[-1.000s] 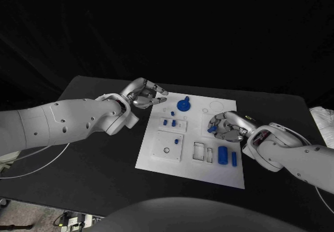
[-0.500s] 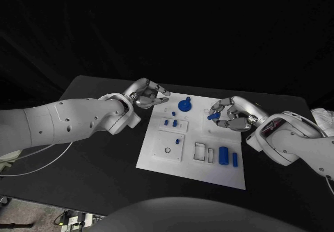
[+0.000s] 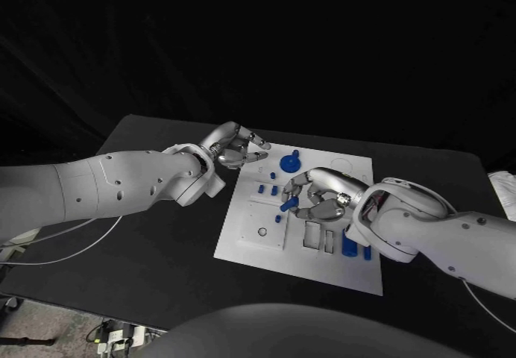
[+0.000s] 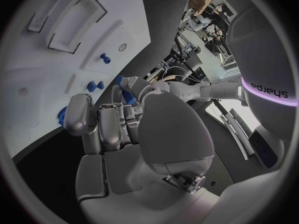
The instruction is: Assemble the parts on the task board
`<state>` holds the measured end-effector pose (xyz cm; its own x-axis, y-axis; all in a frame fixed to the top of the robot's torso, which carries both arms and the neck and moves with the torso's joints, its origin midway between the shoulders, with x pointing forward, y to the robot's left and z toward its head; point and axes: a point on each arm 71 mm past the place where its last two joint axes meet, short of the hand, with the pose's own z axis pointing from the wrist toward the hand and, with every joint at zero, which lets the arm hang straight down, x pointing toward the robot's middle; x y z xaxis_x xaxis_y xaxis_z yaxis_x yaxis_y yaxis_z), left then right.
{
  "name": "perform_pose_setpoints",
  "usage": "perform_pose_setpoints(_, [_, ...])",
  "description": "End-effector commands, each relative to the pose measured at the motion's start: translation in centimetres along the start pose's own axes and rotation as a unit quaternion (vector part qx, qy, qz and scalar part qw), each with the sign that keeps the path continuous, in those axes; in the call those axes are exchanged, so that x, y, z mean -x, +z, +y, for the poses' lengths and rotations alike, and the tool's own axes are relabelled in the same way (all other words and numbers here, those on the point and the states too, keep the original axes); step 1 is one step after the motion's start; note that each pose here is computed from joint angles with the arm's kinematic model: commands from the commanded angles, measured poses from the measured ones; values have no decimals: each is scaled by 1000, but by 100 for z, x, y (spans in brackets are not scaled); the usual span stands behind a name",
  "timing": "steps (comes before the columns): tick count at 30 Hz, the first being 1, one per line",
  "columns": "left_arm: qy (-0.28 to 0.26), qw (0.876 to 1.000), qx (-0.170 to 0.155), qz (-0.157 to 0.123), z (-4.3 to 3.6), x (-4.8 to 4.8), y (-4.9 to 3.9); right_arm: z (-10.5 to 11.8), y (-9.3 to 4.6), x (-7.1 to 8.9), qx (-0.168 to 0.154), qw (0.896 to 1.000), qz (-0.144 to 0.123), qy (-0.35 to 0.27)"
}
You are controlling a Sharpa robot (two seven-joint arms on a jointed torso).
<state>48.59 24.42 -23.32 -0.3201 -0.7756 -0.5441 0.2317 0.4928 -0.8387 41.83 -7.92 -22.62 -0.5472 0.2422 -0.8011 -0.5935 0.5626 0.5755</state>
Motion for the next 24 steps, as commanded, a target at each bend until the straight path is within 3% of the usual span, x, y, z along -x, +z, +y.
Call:
perform_pose_setpoints(1, [-3, 1000, -7, 10, -22, -37, 15, 54, 87, -134, -4, 997, 59, -46])
perform_pose_setpoints(11, [-4, 1000, -9, 12, -40, -70, 42, 247, 331, -369, 8, 990, 107, -90])
perform_pose_setpoints(24, [-4, 1000, -10, 13, -52, -90, 55, 364, 423, -511, 26, 980, 97, -172])
